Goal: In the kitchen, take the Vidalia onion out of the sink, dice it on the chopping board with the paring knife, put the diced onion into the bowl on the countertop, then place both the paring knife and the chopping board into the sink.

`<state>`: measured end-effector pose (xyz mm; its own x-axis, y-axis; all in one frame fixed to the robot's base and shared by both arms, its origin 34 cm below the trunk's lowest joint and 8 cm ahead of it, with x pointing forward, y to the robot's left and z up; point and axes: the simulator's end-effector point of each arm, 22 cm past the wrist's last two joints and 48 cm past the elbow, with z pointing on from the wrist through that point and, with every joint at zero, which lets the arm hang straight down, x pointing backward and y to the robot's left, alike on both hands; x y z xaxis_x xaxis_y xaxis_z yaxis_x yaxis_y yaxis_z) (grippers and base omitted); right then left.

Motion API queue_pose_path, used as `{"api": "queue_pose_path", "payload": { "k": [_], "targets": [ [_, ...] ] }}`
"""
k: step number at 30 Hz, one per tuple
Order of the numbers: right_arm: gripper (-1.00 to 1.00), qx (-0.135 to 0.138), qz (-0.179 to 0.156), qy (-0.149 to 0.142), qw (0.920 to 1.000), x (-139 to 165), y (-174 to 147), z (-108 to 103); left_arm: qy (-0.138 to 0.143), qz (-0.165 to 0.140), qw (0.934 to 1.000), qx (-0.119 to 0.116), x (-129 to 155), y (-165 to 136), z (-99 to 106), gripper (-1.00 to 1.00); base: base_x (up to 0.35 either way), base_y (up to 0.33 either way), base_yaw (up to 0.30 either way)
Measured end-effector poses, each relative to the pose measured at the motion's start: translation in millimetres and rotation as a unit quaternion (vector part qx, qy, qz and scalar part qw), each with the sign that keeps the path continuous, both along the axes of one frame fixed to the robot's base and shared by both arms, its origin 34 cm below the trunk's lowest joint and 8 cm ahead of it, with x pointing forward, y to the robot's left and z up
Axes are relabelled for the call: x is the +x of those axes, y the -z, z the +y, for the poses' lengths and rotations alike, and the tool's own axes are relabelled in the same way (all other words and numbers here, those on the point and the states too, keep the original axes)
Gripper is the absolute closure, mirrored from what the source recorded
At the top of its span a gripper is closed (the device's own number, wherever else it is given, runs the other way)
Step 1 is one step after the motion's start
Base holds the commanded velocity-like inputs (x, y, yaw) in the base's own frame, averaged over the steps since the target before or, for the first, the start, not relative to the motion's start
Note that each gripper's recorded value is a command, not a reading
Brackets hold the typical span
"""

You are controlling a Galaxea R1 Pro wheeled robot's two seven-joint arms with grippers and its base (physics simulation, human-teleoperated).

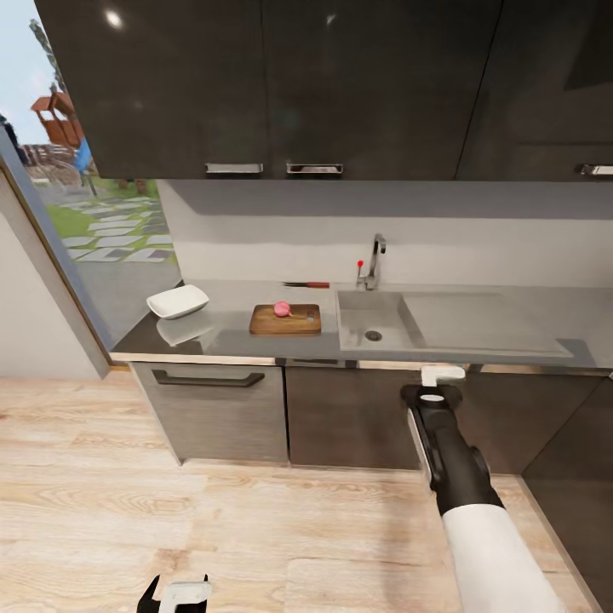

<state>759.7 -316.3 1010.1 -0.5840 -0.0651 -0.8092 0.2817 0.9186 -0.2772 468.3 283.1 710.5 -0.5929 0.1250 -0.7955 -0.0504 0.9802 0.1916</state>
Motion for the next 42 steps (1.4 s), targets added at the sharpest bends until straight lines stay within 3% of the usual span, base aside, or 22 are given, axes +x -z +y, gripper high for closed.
{"api": "queue_pose_path", "payload": {
  "k": [4,10,16,21,26,29,31,34,36,42],
  "targets": [
    [-1.00,0.000,-0.022,0.003,0.9997,27,-43,-1,0.000,0.000,1.0000,0.000,0,0,0,-1.00,0.000,0.000,0.000],
    [-1.00,0.003,-0.060,0.007,0.9981,73,-139,0,0.000,0.000,1.0000,-0.001,0,0,-2,-1.00,0.000,0.000,0.000],
    [-1.00,0.016,-0.080,-0.010,0.9966,104,-201,28,0.000,0.000,1.0000,-0.001,0,0,-2,-1.00,0.000,0.000,0.000],
    [-1.00,0.024,-0.076,-0.024,0.9965,112,-209,48,0.000,0.000,1.0000,-0.001,0,0,-2,-1.00,0.060,0.000,0.000],
    [-1.00,0.022,-0.054,-0.029,0.9979,115,-191,53,0.000,0.007,1.0000,-0.001,-2,3,-3,-1.00,0.203,0.000,0.000],
    [-1.00,0.022,-0.046,-0.031,0.9982,115,-184,55,0.000,0.044,0.9990,0.004,-12,15,-3,-1.00,0.208,0.000,0.000],
    [-1.00,0.022,-0.043,-0.032,0.9983,116,-180,55,0.000,0.102,0.9947,0.011,-29,32,-1,-1.00,0.097,0.000,0.000],
    [-1.00,0.022,-0.041,-0.032,0.9984,116,-179,56,0.004,0.148,0.9888,0.014,-45,46,1,-1.00,0.049,0.000,0.000],
    [-1.00,0.021,-0.041,-0.033,0.9984,116,-178,56,0.009,0.167,0.9858,0.012,-51,51,0,-1.00,0.020,0.000,0.000],
    [-1.00,0.021,-0.040,-0.034,0.9984,116,-178,57,0.017,0.186,0.9824,0.006,-57,56,-1,-1.00,0.006,0.000,0.000]
  ]
}}
